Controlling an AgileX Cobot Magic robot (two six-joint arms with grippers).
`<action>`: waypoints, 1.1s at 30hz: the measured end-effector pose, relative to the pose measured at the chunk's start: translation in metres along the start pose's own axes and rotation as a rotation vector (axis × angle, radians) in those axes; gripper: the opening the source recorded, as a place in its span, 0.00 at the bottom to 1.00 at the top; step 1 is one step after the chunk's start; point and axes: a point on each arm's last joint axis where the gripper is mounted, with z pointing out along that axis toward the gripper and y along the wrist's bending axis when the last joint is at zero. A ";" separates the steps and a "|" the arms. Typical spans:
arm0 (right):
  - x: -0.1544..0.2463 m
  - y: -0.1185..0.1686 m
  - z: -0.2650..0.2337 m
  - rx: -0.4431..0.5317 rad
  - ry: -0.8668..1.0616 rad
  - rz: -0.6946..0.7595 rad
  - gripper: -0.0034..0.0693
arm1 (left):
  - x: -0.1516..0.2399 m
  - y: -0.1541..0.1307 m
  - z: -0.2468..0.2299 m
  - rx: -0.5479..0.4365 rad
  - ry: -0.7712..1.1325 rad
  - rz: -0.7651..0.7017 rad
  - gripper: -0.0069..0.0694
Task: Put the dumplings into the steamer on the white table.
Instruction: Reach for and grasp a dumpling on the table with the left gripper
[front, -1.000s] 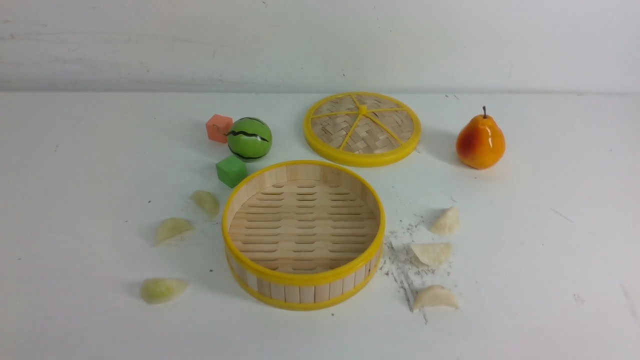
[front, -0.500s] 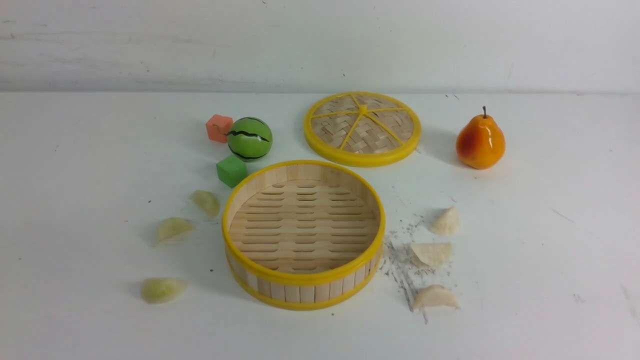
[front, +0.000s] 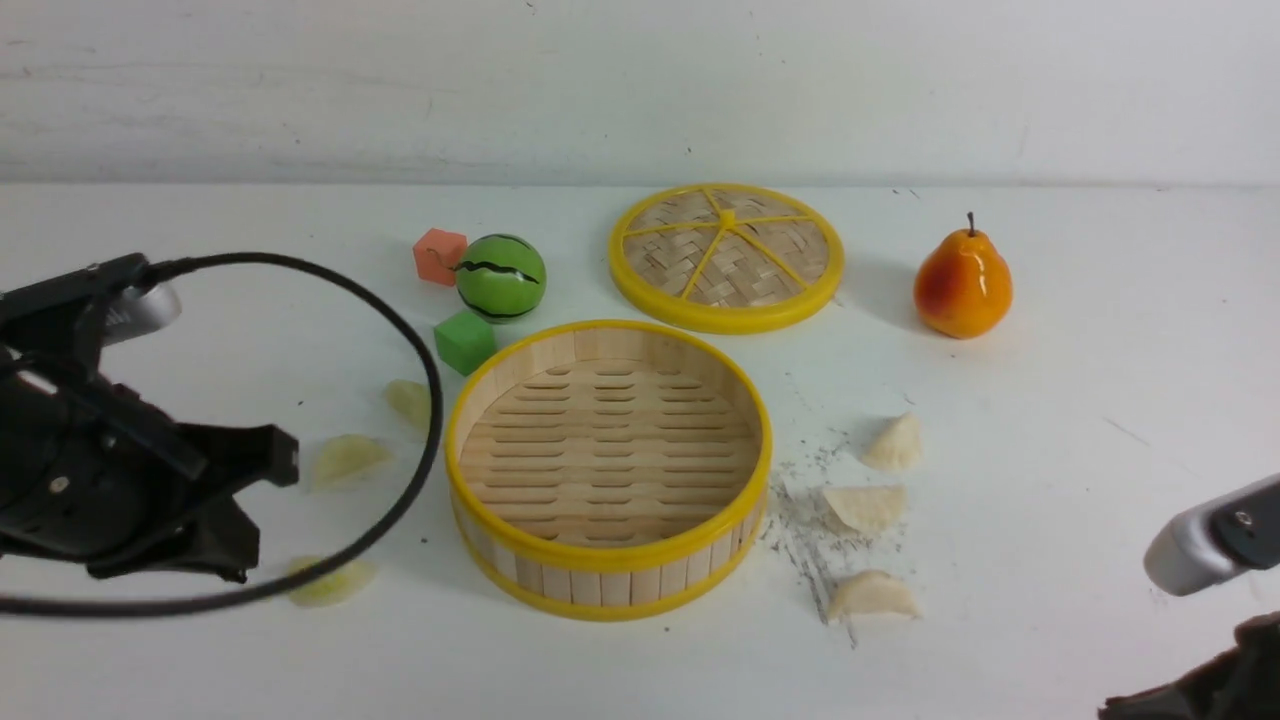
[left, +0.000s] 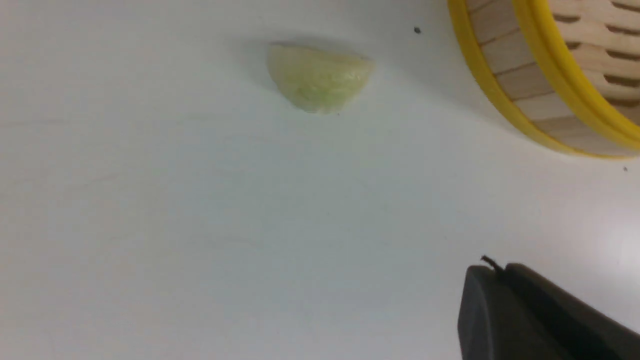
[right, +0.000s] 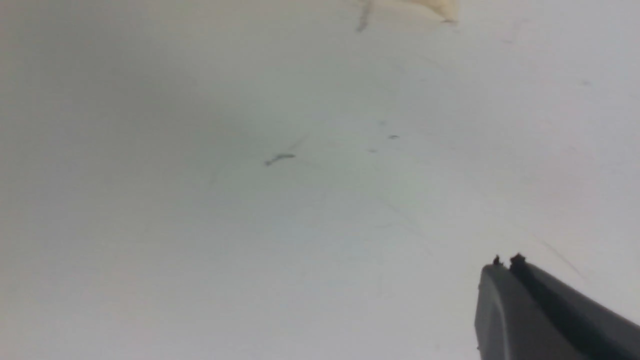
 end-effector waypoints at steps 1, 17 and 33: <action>-0.001 0.002 0.001 -0.025 -0.010 -0.004 0.04 | -0.005 0.000 0.006 -0.008 -0.005 -0.028 0.16; -0.007 0.012 0.001 -0.134 -0.059 -0.013 0.05 | -0.081 -0.005 0.093 -0.055 -0.033 -0.231 0.79; -0.010 0.010 0.002 -0.111 -0.090 -0.098 0.06 | -0.162 -0.013 0.175 -0.123 -0.031 -0.158 0.71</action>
